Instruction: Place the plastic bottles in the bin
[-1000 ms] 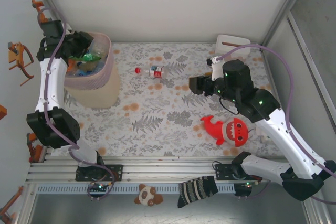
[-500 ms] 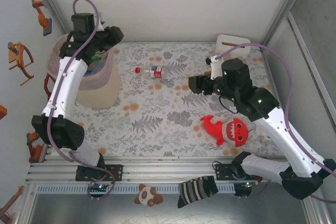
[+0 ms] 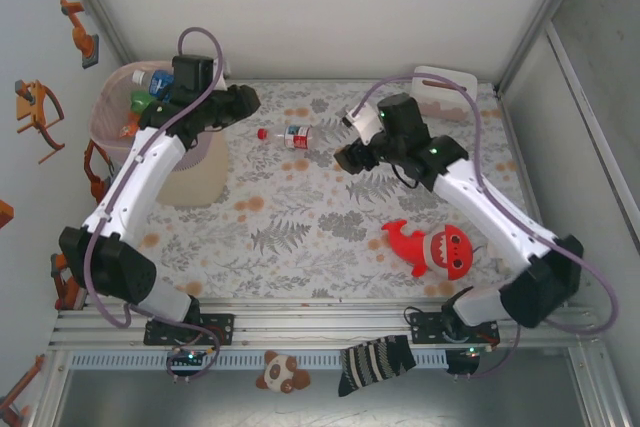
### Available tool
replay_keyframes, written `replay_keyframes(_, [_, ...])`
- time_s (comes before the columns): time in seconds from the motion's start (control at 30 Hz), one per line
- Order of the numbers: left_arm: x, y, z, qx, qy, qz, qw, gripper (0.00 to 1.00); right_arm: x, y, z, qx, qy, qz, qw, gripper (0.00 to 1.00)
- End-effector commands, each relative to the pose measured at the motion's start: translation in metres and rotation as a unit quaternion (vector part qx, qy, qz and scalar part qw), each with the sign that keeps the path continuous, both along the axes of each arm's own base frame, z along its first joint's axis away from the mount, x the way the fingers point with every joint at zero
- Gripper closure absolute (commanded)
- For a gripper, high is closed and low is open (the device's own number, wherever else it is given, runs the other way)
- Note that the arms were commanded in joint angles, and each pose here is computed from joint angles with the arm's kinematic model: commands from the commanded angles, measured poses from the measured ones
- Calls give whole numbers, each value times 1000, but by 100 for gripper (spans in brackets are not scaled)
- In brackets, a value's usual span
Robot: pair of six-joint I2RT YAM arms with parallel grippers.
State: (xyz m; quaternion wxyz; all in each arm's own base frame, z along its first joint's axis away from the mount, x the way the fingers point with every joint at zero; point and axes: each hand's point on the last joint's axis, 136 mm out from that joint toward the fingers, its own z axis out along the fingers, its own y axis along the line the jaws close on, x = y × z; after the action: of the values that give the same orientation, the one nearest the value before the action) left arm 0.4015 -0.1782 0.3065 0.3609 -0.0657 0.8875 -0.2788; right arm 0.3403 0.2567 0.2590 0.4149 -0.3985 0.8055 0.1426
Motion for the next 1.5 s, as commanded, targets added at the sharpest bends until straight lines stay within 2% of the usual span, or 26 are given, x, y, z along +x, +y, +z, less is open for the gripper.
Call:
replay_keyframes(0.0, [-20,5,31,-12,-48,1,999,67,27,20,-16,-15,-29,84,996,23])
replay_keyframes(0.17, [-42,15,32,-17,-54,9,998,66,63,43,-58,-43,-23,150,988,21])
replay_keyframes(0.27, [-54,20,31,-13,-54,14,998,65,88,54,-76,-45,-18,156,987,17])
replay_keyframes(0.3, [-57,22,31,-12,-56,14,998,65,97,58,-81,-44,-17,158,986,15])
replay_keyframes(0.37, [-62,25,32,-8,-56,17,998,64,112,63,-89,-44,-22,158,986,1])
replay_keyframes(0.6, [-71,27,29,-2,-48,12,999,64,150,78,-122,-52,-43,186,980,1])
replay_keyframes(0.77, [-72,24,23,-4,-35,8,999,63,165,86,-144,-67,-61,218,972,1])
replay_keyframes(1.0, [-75,24,15,-5,-18,7,1000,64,170,103,-163,-46,-52,259,963,1])
replay_keyframes(1.23, [-76,25,12,-3,-10,10,1000,64,177,112,-191,-57,-47,269,960,1])
replay_keyframes(1.47, [-76,25,5,-1,0,12,1000,64,175,117,-202,-65,-40,273,959,12])
